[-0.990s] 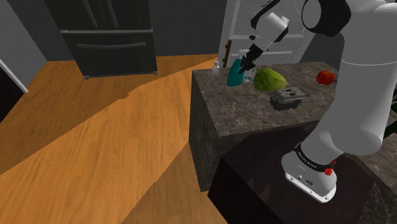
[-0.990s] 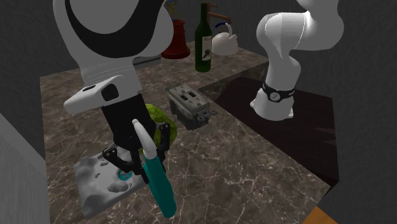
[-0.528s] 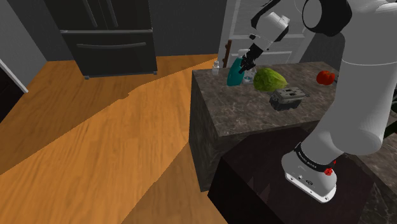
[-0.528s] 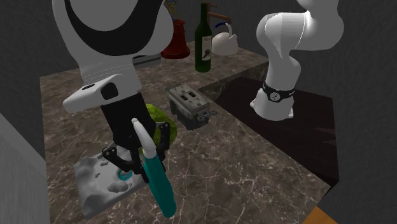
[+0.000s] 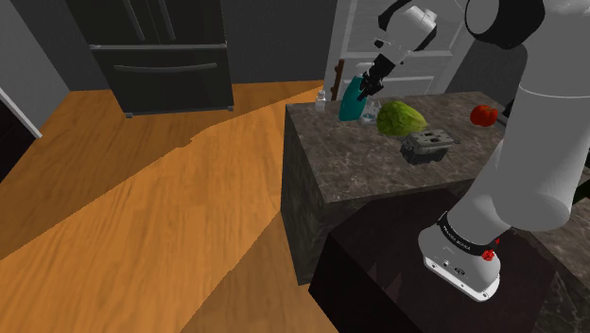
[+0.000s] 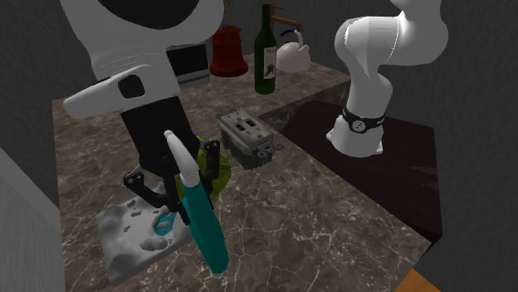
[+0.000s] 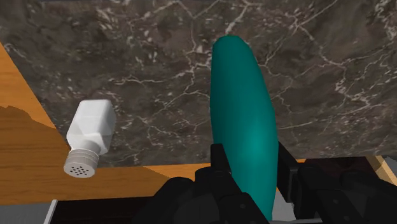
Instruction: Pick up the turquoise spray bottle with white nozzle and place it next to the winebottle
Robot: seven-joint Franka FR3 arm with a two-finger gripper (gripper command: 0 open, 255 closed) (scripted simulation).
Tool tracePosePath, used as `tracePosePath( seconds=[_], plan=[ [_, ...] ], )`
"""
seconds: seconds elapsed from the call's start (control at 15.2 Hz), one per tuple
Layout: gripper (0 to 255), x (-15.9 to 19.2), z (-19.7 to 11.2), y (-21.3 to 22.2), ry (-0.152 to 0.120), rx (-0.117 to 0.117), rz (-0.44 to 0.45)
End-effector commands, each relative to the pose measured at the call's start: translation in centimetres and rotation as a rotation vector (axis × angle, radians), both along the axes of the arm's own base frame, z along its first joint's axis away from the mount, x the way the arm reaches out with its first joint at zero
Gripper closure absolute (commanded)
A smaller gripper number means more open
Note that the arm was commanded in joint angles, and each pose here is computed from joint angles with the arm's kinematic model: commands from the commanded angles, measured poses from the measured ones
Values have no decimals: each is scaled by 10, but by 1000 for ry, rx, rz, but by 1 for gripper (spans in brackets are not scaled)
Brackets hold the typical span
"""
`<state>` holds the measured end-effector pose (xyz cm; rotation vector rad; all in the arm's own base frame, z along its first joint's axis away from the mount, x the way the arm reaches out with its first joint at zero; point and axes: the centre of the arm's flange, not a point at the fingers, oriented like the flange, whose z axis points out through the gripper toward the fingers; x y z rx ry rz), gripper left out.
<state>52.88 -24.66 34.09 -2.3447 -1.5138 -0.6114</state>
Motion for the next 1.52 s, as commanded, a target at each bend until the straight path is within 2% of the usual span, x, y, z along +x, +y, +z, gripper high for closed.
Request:
tracePosePath(
  seconds=[0.0,1.45],
  plan=[
    [255,0,11,-1,0,0,0],
    [255,0,127,-1,0,0,0]
  ],
)
